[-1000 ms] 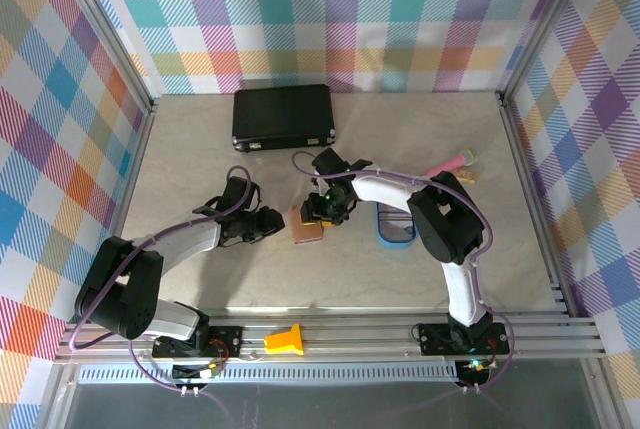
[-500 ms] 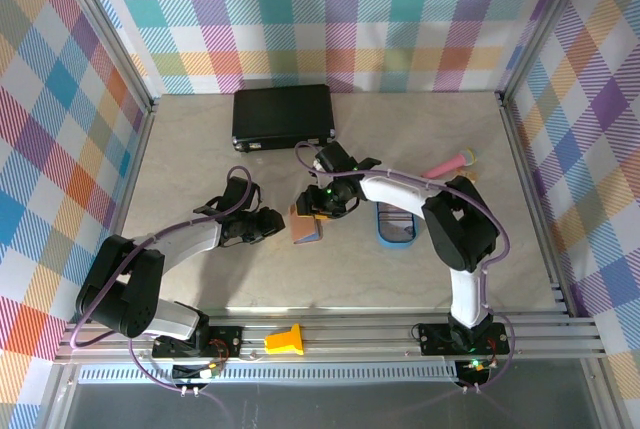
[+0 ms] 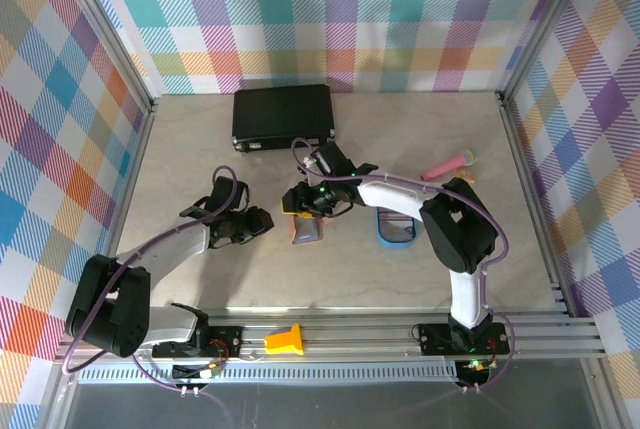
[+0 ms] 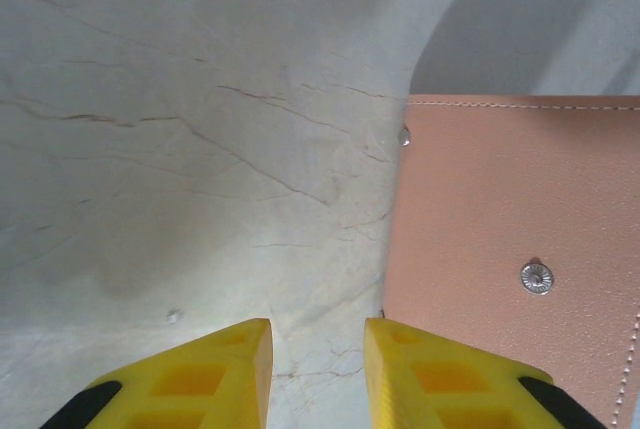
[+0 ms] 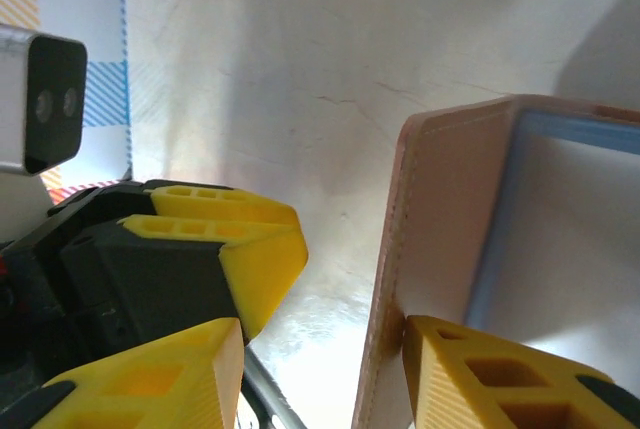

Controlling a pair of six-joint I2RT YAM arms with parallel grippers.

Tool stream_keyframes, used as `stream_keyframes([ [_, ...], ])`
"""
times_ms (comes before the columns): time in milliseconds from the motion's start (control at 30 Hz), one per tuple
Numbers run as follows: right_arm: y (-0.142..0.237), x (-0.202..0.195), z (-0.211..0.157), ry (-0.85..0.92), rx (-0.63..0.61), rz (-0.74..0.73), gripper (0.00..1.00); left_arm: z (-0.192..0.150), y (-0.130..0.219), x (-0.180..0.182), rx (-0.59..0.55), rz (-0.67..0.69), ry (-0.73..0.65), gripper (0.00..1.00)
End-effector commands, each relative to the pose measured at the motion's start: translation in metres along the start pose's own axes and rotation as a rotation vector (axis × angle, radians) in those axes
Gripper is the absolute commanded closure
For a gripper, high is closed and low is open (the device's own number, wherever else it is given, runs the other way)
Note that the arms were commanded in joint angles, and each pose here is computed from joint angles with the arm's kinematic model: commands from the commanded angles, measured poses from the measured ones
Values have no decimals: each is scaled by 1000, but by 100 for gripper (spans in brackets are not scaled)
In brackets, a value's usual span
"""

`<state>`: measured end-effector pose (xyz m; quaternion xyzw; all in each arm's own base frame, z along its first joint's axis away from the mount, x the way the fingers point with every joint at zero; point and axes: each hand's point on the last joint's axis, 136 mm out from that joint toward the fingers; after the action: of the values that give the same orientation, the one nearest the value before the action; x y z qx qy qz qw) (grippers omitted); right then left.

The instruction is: Put the credit cards into the card holder

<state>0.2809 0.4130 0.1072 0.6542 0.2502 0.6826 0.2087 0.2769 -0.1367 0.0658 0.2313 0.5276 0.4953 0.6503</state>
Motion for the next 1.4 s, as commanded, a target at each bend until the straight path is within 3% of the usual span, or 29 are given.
stream_keyframes([
  [0,-15,13,-5,1,40,53,54,-7,10,14,20,43,20,69],
  [567,-63,-10,-5,-46,48,-20,48,-12,25,37,5,91,84,70],
  [833,-72,-4,-1,-17,37,5,41,-4,13,12,-11,-76,84,71],
  [1133,-72,-6,4,-67,14,0,43,-1,-15,17,19,-87,94,87],
  [1367,-67,1,3,-62,17,29,44,-4,-30,27,33,-56,106,90],
])
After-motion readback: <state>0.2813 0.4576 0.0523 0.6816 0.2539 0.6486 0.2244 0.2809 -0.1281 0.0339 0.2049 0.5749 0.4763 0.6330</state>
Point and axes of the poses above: each hand's point on the last joint's axis, 136 mm out from that joint toward the fingers, its own y axis back along the fingers, its own x axis along the line the jaws close on, z = x × y, and after that the axes turned 12 degrees about -y, right-handed
